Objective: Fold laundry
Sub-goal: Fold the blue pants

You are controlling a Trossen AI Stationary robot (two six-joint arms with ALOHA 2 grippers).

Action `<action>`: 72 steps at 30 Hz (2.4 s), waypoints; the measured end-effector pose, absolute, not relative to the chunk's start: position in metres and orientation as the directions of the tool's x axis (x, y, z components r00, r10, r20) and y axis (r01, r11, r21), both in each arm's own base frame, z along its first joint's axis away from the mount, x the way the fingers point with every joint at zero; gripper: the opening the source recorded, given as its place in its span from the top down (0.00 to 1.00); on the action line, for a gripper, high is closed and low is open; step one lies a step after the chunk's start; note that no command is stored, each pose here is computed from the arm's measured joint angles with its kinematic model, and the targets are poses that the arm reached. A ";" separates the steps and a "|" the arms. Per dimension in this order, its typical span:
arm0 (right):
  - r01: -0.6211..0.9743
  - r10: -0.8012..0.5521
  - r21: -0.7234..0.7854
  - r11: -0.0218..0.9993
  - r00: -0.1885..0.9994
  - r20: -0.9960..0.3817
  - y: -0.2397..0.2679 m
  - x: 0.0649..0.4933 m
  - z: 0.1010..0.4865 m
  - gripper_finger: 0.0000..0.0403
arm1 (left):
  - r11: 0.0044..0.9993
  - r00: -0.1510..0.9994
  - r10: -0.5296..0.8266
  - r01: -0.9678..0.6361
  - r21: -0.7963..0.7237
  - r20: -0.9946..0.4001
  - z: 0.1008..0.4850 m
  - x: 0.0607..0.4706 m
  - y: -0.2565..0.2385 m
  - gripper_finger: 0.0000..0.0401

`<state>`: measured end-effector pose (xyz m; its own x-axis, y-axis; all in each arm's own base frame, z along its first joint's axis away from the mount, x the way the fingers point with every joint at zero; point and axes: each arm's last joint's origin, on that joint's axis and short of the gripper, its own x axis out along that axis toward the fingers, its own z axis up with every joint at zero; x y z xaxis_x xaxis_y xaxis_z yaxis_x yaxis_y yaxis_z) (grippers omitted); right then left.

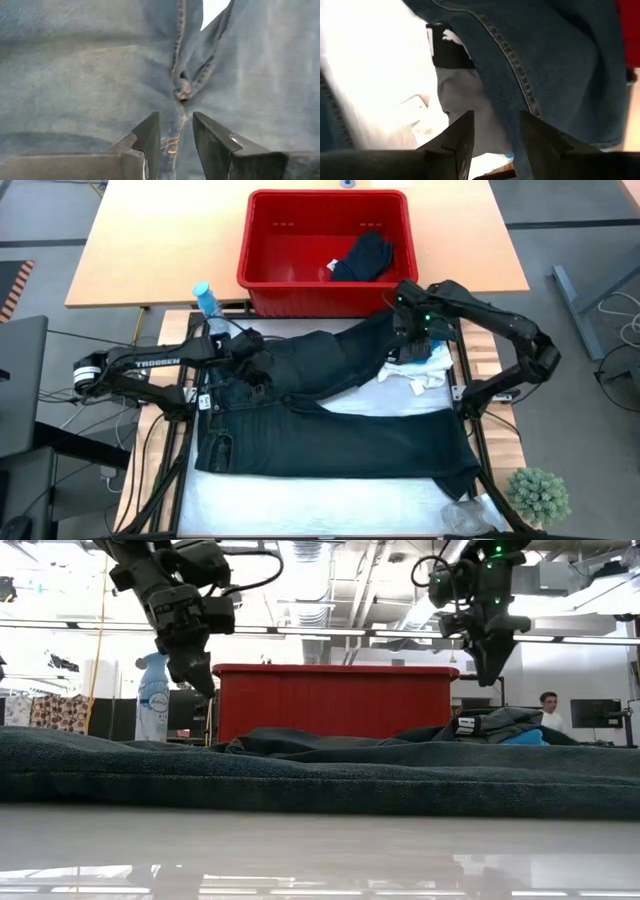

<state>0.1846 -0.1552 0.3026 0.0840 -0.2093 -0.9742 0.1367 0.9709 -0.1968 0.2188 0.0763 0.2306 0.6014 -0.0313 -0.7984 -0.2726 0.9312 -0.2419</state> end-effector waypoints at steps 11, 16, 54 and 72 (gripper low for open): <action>0.074 -0.142 -0.135 0.988 0.086 -0.986 -0.176 0.194 0.284 0.56 | 0.913 0.566 0.003 -0.338 -0.228 -0.825 0.207 0.211 0.075 0.74; 0.048 -0.136 -0.132 0.990 0.079 -0.988 -0.181 0.200 0.276 0.56 | 0.897 0.562 0.000 -0.366 -0.249 -0.827 0.194 0.208 0.073 0.74; 0.497 -0.398 -0.399 0.771 -0.113 -0.910 -0.173 0.148 0.316 0.97 | 0.922 0.518 0.070 -0.359 -0.142 -0.853 0.183 0.212 0.077 0.74; 0.598 -0.589 -0.563 0.570 -0.181 -0.788 -0.144 0.130 0.349 0.97 | 0.935 0.420 -0.047 -0.301 -0.188 -0.906 0.134 0.240 0.072 0.74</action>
<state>0.1303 -0.1438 0.3492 -0.1807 -0.5886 -0.7880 0.5977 0.5705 -0.5633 0.2395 0.0722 0.1336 0.4199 -0.0469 -0.9063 -0.3008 0.9350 -0.1878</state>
